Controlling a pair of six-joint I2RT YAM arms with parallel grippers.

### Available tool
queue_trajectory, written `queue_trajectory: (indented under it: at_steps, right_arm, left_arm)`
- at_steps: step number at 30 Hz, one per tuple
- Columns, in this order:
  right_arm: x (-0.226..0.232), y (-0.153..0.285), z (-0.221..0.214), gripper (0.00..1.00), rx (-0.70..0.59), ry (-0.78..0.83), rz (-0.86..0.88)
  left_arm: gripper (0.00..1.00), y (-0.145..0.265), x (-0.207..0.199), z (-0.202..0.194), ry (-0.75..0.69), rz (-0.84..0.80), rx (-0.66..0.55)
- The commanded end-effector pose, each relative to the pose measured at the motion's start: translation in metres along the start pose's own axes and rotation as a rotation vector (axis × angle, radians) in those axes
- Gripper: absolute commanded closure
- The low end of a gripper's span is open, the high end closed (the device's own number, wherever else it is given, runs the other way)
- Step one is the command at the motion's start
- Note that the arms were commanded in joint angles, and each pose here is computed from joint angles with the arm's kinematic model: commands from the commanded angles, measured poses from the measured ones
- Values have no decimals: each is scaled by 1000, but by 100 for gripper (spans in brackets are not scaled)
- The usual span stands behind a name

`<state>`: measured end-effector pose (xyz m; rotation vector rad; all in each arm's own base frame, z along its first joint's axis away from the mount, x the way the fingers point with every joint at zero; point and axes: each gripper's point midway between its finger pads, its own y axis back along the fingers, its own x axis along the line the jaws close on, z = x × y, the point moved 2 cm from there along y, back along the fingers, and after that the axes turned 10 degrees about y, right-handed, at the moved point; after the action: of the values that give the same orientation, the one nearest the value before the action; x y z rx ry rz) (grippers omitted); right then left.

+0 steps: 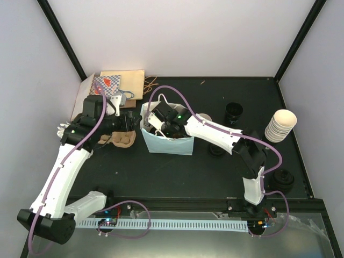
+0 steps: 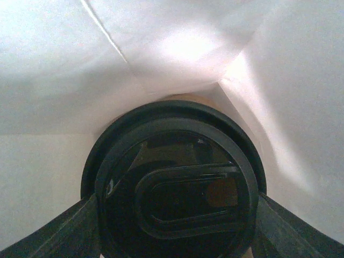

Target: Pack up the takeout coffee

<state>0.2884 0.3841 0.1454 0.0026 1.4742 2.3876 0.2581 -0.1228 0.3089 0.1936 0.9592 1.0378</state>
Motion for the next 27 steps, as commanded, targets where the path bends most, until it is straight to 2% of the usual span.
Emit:
queue_trajectory:
  at_steps: [1, 5, 10, 17, 21, 25, 27]
  right_arm:
    - [26, -23, -62, 66, 250, -8, 87]
    - [26, -23, -62, 66, 248, -3, 83]
    - [24, -23, -61, 66, 247, 1, 81]
    - [24, -22, -59, 66, 244, 3, 77]
    - [23, -22, -59, 66, 247, 4, 76]
    - [23, -23, -60, 66, 248, 1, 73]
    - [24, -22, -60, 66, 246, 0, 73]
  left_arm:
    - [35, -3, 7, 8, -34, 74, 8]
    - [41, -10, 0, 11, -53, 46, 39]
    - [41, -20, -1, 10, -75, 90, 95]
    - [55, -28, 9, 7, -93, 222, 157]
    - [62, -32, 5, 3, -90, 233, 203]
    - [62, -43, 0, -2, -102, 232, 234]
    - [67, -44, 0, -2, -105, 245, 237]
